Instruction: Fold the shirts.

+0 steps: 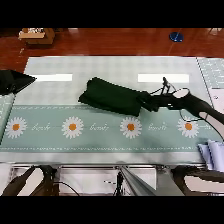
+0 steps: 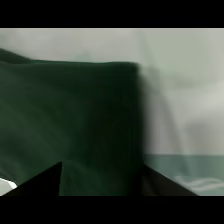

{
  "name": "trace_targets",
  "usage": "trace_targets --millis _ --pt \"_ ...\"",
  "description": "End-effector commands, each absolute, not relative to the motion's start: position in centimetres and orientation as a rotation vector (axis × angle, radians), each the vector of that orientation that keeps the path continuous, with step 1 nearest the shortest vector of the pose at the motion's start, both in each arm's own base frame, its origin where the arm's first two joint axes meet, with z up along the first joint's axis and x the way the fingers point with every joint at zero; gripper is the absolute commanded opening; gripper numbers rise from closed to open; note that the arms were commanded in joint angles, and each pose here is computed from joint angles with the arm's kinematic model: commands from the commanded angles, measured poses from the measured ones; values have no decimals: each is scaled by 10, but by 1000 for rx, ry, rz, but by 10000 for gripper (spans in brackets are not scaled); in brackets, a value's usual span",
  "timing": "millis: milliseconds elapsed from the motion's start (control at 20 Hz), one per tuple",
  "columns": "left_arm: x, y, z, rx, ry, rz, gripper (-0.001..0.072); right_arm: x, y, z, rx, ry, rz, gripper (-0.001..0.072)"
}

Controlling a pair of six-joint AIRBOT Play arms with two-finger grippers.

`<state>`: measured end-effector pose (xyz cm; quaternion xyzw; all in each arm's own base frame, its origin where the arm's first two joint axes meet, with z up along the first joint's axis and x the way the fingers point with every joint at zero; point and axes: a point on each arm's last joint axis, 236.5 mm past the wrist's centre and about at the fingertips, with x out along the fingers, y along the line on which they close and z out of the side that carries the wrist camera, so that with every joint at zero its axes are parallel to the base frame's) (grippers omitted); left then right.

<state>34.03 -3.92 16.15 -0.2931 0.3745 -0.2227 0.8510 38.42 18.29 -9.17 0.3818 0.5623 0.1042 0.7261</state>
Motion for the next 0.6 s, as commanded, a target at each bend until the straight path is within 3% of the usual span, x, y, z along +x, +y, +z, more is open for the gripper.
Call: trace_targets --millis 0,50,100,150,350,550 --pt "340 -39 161 -617 789 -469 205 385 207 -106 882 1234 200 524" --pt "341 -39 161 -617 789 -469 205 384 208 -106 878 1238 205 404" --pt "341 -39 161 -618 790 -469 205 384 207 -103 882 1235 212 131" --pt "341 -39 160 -620 792 -469 205 384 208 -95 883 1238 238 36" --pt "346 -37 151 -642 816 -467 205 394 191 -10 743 1137 467 35" --pt "351 -34 138 -670 848 -465 203 397 88 102 656 987 323 35"
